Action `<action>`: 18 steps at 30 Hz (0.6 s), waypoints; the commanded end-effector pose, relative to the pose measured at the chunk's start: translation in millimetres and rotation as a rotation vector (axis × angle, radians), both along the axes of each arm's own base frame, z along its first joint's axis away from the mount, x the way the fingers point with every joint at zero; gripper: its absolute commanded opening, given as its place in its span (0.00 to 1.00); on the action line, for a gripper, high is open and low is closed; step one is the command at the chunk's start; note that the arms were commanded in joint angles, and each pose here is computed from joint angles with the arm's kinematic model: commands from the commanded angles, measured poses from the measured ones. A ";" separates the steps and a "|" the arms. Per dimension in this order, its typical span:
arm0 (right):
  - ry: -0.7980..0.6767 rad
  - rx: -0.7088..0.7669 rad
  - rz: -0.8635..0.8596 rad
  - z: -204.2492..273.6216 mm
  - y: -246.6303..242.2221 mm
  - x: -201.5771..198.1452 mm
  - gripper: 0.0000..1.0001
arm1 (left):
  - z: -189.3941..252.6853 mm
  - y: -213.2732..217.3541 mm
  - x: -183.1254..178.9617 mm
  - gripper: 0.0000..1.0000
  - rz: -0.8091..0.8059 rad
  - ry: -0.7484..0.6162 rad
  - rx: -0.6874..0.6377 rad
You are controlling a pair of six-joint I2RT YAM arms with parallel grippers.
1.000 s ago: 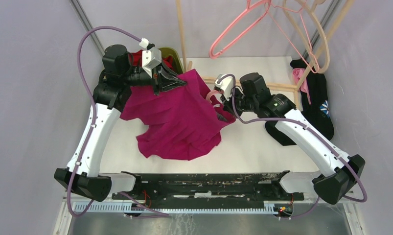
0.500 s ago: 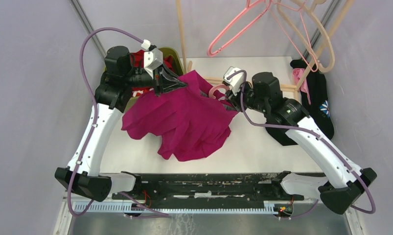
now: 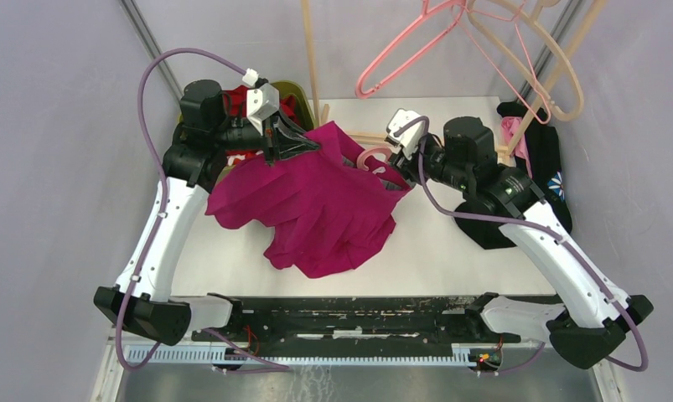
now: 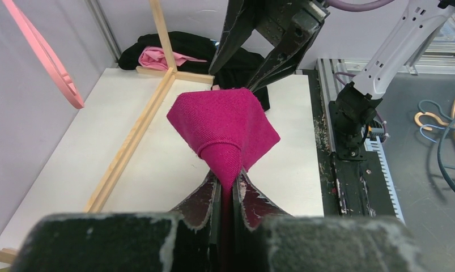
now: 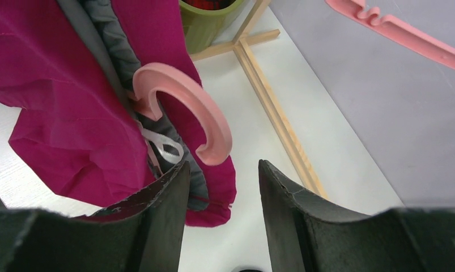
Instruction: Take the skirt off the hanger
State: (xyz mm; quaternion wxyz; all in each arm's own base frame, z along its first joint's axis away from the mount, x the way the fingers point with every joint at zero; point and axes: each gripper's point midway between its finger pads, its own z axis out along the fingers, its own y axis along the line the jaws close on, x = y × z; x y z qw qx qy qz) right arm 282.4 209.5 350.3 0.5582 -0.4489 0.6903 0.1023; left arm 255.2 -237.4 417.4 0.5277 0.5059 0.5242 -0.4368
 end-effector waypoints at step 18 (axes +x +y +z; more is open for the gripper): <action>-0.029 0.026 0.193 6.6 52.6 20.6 0.55 | 25.9 3.1 -16.3 0.03 -0.011 -0.133 -0.035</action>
